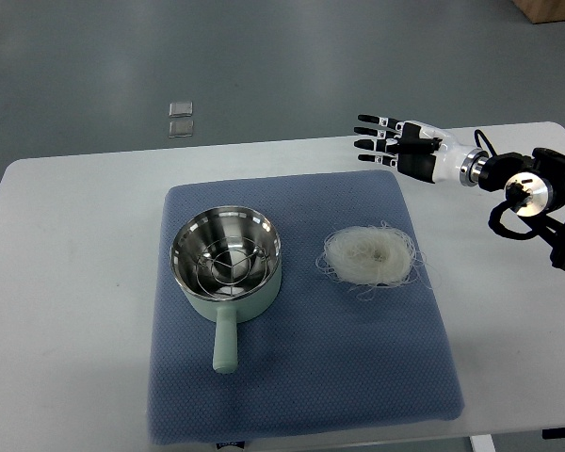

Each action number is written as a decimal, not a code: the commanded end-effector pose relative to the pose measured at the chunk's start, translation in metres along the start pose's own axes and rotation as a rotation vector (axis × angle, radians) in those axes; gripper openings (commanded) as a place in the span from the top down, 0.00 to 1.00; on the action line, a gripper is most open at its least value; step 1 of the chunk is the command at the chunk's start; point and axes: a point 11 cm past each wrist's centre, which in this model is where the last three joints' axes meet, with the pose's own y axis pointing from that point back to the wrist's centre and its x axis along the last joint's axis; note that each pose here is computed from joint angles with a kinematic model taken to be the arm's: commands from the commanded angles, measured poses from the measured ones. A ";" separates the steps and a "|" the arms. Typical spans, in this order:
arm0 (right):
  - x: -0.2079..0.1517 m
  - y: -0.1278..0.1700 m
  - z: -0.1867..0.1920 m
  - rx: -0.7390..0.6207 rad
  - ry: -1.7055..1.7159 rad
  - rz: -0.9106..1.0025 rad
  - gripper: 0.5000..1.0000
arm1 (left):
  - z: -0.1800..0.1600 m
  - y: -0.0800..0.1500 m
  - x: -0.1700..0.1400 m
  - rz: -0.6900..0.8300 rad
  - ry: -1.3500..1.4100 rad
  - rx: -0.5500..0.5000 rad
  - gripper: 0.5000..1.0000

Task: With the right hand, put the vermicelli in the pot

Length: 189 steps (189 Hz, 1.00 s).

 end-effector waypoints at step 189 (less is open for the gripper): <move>0.002 0.002 -0.013 -0.018 0.131 0.003 0.14 | 0.008 0.001 0.001 0.004 -0.002 -0.014 0.00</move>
